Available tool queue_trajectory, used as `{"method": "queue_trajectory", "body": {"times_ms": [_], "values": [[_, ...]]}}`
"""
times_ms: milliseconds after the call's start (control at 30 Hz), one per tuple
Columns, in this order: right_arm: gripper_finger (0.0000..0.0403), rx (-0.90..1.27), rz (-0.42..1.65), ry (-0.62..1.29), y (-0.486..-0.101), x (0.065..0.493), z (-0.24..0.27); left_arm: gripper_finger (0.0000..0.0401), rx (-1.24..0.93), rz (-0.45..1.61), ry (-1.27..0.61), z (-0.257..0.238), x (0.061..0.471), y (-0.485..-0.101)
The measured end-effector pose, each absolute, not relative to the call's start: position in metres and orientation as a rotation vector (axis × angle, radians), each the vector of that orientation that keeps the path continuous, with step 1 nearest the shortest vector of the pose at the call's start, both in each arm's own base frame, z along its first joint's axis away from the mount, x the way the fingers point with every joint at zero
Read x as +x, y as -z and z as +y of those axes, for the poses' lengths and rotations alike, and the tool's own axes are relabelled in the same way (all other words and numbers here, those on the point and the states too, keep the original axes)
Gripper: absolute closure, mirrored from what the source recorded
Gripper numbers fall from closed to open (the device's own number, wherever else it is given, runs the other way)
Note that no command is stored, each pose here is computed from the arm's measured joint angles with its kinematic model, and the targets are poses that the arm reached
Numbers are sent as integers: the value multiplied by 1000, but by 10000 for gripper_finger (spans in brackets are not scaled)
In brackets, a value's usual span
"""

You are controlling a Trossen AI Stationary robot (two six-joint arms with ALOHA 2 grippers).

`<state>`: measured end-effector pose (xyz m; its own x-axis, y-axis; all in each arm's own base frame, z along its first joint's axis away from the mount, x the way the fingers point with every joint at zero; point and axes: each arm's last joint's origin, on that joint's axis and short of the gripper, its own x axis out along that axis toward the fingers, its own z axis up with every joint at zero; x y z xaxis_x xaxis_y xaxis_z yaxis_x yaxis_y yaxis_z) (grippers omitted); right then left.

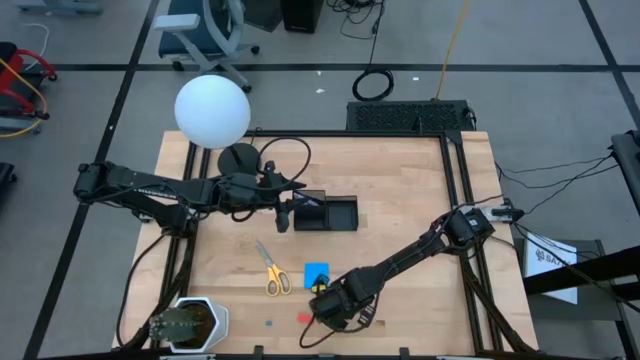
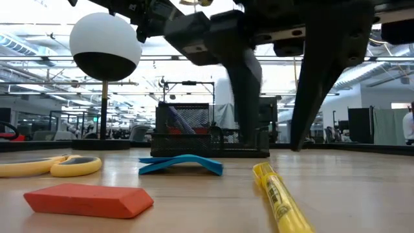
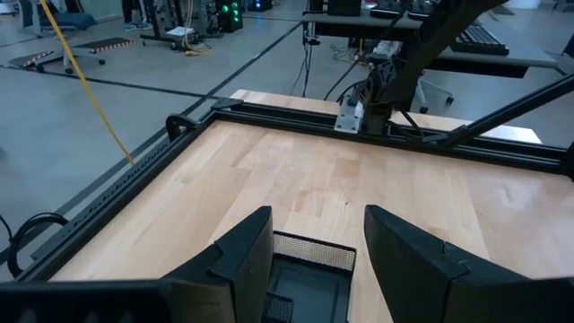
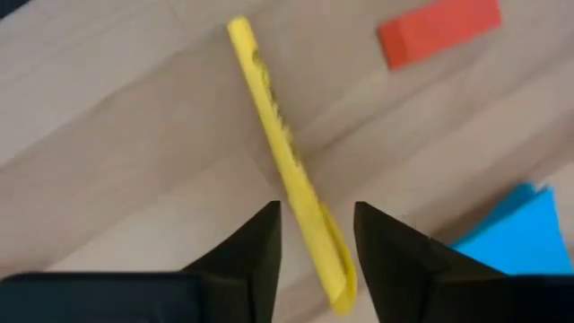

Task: Pick and place office supplies into organizer
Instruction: Put the yellow pen into the desk organizer

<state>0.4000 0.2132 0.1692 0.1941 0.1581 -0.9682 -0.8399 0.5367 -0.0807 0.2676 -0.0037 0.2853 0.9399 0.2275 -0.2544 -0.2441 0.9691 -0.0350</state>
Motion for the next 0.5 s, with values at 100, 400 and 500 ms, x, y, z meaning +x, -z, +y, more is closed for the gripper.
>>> {"method": "queue_trajectory", "body": {"times_ms": [100,400,500], "values": [[254,-756,1157,-825,-161,402,216,217,-66,251,-241,-4,268,-285],[253,-789,1175,-861,-142,404,219,217,-67,250,-241,-4,268,-285],[257,-781,1172,-879,-142,404,219,217,-67,251,-241,-4,268,-285]]}}
